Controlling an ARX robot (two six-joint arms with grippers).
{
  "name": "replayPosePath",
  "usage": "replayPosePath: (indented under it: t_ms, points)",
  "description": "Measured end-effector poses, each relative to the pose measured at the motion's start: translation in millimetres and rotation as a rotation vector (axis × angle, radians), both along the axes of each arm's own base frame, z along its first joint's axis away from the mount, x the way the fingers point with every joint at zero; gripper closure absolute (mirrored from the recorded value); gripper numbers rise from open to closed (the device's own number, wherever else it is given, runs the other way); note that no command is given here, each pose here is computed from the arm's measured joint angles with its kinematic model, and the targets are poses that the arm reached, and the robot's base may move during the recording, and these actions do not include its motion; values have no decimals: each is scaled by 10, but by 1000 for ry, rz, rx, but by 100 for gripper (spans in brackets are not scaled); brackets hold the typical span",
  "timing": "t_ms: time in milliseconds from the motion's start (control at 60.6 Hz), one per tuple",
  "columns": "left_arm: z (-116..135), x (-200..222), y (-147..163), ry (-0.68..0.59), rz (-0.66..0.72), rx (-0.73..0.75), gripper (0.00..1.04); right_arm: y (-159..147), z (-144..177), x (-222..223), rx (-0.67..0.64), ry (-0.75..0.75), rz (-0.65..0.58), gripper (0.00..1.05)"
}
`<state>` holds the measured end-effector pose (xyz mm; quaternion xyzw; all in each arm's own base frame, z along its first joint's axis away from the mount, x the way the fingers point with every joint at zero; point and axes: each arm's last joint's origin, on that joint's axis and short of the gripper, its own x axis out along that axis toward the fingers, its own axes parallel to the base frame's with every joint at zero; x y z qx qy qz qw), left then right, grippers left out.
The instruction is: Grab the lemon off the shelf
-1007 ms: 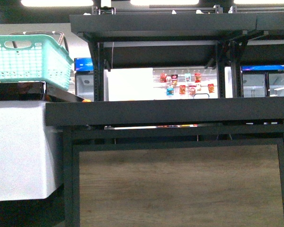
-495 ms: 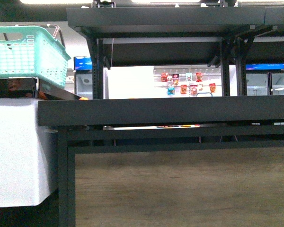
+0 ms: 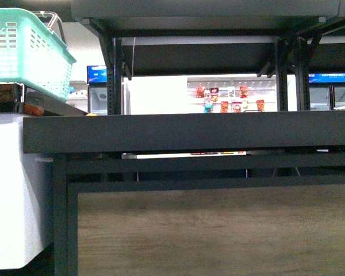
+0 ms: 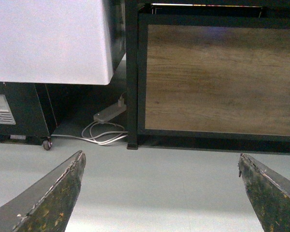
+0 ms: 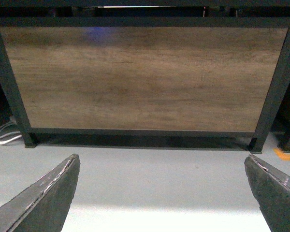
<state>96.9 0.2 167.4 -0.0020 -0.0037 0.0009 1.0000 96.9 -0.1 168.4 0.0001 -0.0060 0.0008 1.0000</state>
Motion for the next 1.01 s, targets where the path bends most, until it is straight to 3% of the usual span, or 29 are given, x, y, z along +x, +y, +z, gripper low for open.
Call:
replayPosePath:
  t_ms: [1007]
  points:
    - [0, 0, 0, 0, 0, 0, 8, 0, 0, 0, 0, 0, 0, 2]
